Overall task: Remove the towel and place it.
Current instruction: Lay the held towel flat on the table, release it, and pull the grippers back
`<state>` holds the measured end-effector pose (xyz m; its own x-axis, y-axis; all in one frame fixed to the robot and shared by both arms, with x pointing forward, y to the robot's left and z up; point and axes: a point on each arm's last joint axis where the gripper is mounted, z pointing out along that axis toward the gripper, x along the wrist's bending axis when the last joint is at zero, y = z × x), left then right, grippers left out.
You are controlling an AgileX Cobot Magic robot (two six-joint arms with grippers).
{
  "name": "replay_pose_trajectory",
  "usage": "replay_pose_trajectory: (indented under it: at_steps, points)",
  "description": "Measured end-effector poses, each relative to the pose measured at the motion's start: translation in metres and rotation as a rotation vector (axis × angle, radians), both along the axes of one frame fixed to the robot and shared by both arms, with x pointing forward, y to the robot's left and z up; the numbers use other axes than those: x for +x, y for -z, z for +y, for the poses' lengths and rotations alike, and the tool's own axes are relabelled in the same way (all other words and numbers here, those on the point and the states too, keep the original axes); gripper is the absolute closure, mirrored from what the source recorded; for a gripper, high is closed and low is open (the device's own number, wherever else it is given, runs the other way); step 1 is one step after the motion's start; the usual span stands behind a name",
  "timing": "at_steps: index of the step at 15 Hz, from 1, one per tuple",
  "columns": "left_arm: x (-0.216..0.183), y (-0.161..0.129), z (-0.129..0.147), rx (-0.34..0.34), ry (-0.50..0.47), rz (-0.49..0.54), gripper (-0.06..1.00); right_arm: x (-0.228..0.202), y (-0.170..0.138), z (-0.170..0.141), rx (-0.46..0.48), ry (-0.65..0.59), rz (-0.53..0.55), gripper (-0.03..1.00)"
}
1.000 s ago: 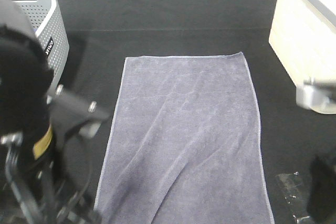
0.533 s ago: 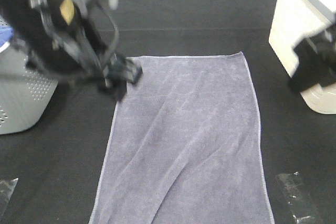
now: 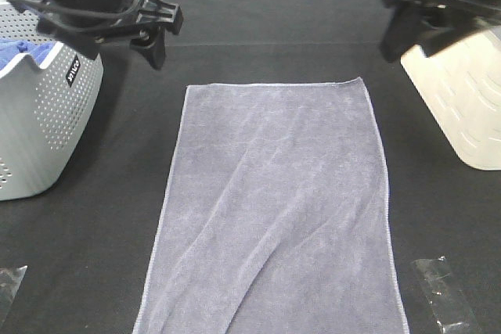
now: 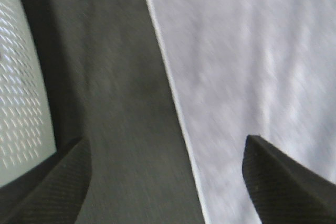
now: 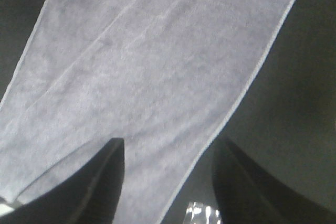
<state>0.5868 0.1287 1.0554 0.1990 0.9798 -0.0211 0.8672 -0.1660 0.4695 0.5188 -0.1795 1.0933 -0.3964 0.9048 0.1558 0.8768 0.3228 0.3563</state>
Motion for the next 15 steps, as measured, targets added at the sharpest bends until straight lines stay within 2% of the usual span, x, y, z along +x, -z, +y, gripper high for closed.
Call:
replay_pose_trajectory:
  at_steps: [2, 5, 9, 12, 15]
  points:
    - [0.030, 0.013, 0.003, 0.005, -0.034, 0.003, 0.22, 0.022, 0.013, 0.008, -0.011, 0.000, 0.030, 0.47]
    - [0.084, 0.050, 0.011, -0.001, -0.102, 0.032, 0.23, 0.058, 0.041, 0.021, -0.033, 0.000, 0.087, 0.47]
    - [0.136, 0.099, -0.003, -0.012, -0.087, 0.055, 0.24, 0.080, 0.071, 0.029, -0.055, 0.001, 0.139, 0.47]
    - [0.159, 0.119, -0.012, -0.018, -0.082, 0.042, 0.24, 0.082, 0.077, 0.030, -0.061, 0.001, 0.150, 0.47]
    - [0.170, 0.130, -0.017, -0.060, -0.089, 0.032, 0.24, 0.082, 0.077, 0.030, -0.061, 0.001, 0.150, 0.47]
